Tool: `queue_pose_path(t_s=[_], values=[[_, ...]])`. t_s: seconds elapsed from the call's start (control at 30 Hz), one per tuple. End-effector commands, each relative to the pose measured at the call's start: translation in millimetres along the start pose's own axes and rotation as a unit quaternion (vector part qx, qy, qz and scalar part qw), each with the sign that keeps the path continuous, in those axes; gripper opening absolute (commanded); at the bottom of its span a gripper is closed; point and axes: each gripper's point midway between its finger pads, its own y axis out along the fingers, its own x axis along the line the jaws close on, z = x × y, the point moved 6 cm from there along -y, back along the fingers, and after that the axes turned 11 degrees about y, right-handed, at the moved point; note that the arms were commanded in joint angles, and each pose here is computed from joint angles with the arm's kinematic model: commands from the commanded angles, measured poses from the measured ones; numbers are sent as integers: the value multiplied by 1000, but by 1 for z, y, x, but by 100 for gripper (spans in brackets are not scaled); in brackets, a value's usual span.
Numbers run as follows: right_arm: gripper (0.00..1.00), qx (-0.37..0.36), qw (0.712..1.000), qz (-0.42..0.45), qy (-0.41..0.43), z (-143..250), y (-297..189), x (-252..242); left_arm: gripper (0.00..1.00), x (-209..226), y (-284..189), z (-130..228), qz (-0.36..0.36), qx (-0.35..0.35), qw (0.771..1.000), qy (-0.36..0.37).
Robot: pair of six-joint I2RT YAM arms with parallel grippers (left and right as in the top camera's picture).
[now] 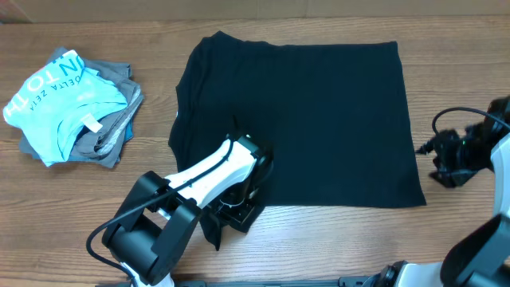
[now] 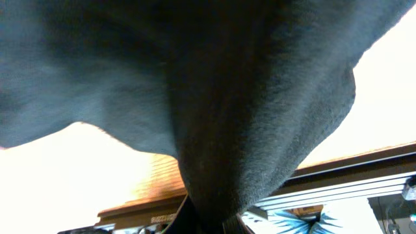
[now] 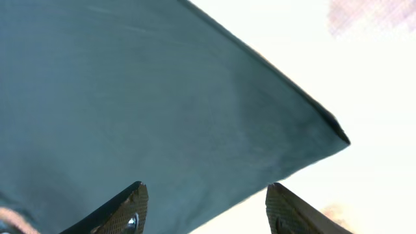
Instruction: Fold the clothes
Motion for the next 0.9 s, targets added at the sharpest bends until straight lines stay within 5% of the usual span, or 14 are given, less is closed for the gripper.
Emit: queue_pose_path(t_s=[0.0,0.53,0.7,0.87], values=[[62,34,998,34,27,-1,20,-25,4,11,-9,-3,-23,-2,1000,-3],[53,64,996,17,67,16,92,-76,4,19,-21,-5,-17,-16,1000,-19],[39,46,997,11,62,13,99,-78,4,18,-21,-5,-16,-16,1000,-19],[10,53,997,17,61,14,96,-78,4,18,-21,-4,-13,-13,1000,-19]])
